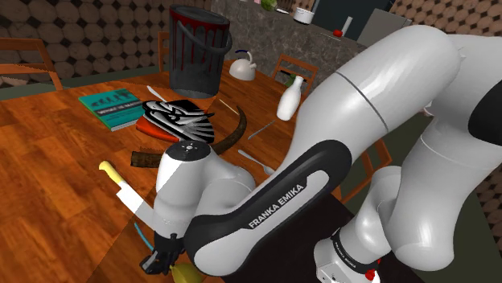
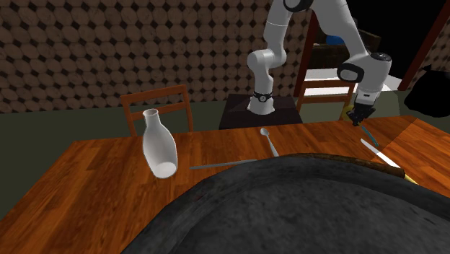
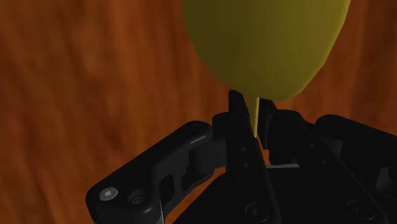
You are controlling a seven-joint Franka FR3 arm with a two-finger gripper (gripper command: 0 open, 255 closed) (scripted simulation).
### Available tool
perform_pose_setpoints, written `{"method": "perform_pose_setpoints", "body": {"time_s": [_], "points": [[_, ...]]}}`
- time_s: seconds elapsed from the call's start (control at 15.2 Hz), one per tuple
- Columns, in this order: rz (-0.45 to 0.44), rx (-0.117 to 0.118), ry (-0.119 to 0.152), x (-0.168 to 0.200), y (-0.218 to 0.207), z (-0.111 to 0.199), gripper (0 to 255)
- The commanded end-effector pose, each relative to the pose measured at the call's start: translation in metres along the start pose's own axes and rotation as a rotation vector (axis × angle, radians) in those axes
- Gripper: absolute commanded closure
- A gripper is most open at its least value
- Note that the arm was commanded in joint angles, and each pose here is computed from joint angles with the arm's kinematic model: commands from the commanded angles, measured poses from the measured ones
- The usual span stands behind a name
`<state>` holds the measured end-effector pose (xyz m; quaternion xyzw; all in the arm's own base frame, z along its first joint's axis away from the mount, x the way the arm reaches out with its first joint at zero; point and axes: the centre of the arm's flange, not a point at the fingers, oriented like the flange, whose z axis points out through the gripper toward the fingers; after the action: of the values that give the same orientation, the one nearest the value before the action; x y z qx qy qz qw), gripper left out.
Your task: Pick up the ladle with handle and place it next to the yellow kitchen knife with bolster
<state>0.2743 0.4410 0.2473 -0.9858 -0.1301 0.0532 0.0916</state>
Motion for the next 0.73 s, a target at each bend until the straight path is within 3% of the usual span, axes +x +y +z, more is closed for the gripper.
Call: {"method": "perform_pose_setpoints", "body": {"time_s": [0.0, 0.26, 0.33, 0.66], "points": [[0.001, 0.000, 0.000, 0.0003, 0.0002, 0.0015, 255], [0.001, 0.000, 0.000, 0.0003, 0.0002, 0.0015, 255], [0.001, 0.000, 0.000, 0.0004, 0.0002, 0.0015, 0], [0.001, 0.000, 0.000, 0.0004, 0.0002, 0.0015, 0]]}}
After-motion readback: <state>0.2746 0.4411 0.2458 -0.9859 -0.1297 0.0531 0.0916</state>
